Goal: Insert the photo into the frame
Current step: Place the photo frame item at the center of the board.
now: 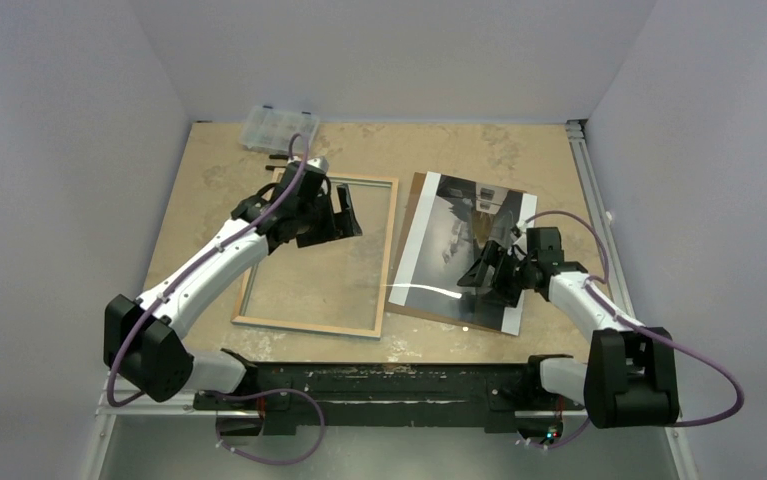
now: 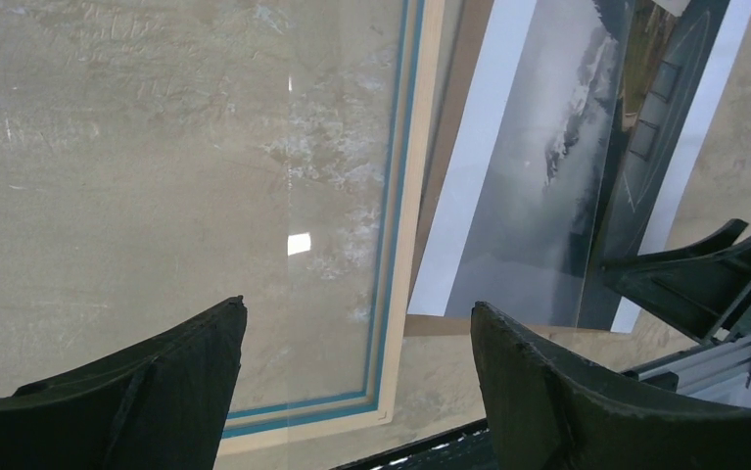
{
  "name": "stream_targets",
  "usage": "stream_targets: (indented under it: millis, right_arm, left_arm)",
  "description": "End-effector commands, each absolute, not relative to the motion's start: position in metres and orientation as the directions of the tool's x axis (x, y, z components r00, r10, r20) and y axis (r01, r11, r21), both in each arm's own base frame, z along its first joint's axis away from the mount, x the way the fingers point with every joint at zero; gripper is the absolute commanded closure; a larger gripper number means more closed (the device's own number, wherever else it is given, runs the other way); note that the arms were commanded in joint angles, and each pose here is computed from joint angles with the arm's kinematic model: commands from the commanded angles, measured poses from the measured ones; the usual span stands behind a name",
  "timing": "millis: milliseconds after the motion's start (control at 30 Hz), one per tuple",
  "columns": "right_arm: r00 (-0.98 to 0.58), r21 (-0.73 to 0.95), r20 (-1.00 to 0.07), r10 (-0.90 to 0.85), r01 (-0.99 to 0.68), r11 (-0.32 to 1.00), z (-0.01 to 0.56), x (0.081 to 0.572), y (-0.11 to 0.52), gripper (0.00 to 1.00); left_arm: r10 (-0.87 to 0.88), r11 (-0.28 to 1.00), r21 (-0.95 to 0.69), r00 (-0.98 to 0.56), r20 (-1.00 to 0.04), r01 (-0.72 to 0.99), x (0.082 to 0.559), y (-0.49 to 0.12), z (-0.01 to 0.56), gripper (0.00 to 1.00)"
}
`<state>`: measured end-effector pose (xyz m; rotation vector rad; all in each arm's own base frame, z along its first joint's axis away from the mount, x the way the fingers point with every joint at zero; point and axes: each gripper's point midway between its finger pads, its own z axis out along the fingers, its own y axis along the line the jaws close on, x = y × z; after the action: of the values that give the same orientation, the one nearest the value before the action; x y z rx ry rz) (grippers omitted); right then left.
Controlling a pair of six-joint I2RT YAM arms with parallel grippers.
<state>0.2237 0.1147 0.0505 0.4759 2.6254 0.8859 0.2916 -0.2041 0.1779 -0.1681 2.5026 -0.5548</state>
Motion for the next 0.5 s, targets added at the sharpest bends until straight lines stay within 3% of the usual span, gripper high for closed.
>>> stream_targets:
  millis: [0,167,467]
  right_arm:
    - [-0.849,0.476,-0.361,0.386,0.188,0.859,0.062,0.249,0.083,0.14]
    - [-0.818,0.522,-0.414,0.4,0.147,0.841,0.08,0.279,0.09,0.13]
    - [-0.852,0.624,-0.3,0.428,0.165,0.764,0.059,0.298,0.112,0.16]
  left_arm:
    - [-0.229,0.925,-0.378,-0.845,-0.483,-0.034,0.294,-0.196,0.162,0.18]
    - [-0.229,0.928,-0.368,-0.86,-0.455,-0.052,0.295,-0.195,0.145,0.19]
    - [-0.247,0.915,-0.392,-0.905,-0.347,-0.099,0.295,-0.203,0.095,0.35]
